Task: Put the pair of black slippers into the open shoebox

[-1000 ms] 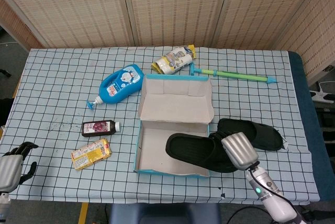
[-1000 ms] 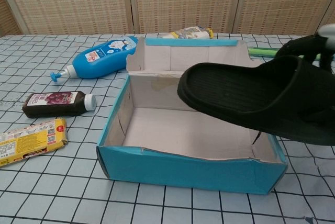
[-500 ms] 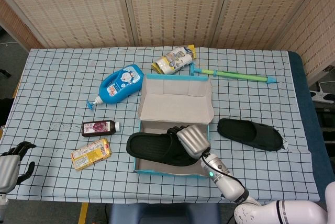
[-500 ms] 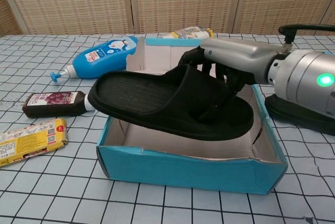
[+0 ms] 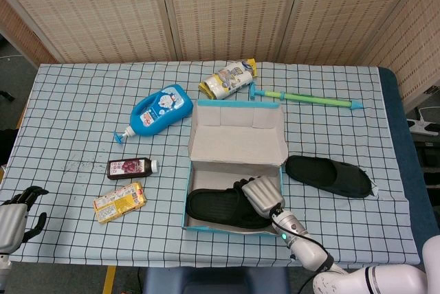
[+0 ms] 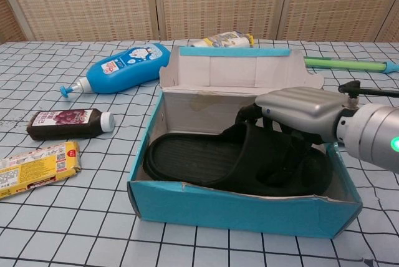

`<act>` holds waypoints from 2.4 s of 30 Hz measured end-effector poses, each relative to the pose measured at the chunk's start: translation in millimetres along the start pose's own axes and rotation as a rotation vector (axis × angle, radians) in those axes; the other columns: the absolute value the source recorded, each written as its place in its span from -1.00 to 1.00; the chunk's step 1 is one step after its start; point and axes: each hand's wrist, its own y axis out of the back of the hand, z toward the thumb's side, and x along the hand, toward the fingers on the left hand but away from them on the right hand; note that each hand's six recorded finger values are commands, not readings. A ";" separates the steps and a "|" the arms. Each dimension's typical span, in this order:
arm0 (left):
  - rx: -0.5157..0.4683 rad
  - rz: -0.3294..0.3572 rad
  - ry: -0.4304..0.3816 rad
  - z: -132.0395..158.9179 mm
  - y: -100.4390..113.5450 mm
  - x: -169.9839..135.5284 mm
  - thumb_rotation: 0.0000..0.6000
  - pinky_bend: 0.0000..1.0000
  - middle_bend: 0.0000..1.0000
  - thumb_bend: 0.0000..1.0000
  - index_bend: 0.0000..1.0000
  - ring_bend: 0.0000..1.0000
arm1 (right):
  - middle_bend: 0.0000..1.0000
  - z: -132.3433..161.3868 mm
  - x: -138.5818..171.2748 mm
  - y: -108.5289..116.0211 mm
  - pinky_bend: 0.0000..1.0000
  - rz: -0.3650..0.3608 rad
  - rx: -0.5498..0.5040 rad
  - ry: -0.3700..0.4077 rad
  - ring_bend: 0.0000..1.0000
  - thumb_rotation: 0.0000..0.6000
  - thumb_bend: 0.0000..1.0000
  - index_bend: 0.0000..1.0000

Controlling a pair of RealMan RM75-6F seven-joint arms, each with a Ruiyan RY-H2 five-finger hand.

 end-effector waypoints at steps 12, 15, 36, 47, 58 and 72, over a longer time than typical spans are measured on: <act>-0.002 0.000 0.001 -0.4 0.1 0.1 1.00 -0.02 -0.54 -0.10 -0.44 -0.32 | -0.34 -18.4 -3.5 -18.3 -0.09 0.102 -0.040 -0.051 -0.57 1.00 -1.00 -0.39; -0.003 -0.001 0.003 -0.9 0.0 0.3 1.00 -0.02 -0.54 -0.10 -0.44 -0.32 | -0.55 -18.9 -3.6 -22.0 -0.37 0.147 -0.108 -0.046 -0.79 1.00 -1.00 -0.57; 0.001 -0.006 0.006 -1.1 -1.3 1.1 1.00 -0.02 -0.54 -0.10 -0.44 -0.32 | -0.93 -23.0 1.2 -3.6 -0.77 0.146 -0.230 -0.001 -1.00 1.00 -1.00 -1.00; 0.001 -0.005 0.005 -1.0 -1.1 0.9 1.00 -0.02 -0.54 -0.10 -0.44 -0.32 | -0.93 -20.2 5.4 9.4 -0.77 0.110 -0.304 0.050 -1.00 1.00 -1.00 -1.00; 0.006 -0.009 0.005 -0.3 -2.4 1.2 1.00 -0.02 -0.54 -0.10 -0.44 -0.32 | -0.93 -20.1 9.1 13.3 -0.79 0.095 -0.368 0.093 -1.00 1.00 -0.66 -0.97; 0.004 -0.008 0.005 -0.6 -1.7 0.7 1.00 -0.02 -0.54 -0.10 -0.44 -0.32 | -0.93 -18.8 22.1 27.3 -0.79 0.064 -0.384 0.138 -1.00 1.00 -1.00 -1.00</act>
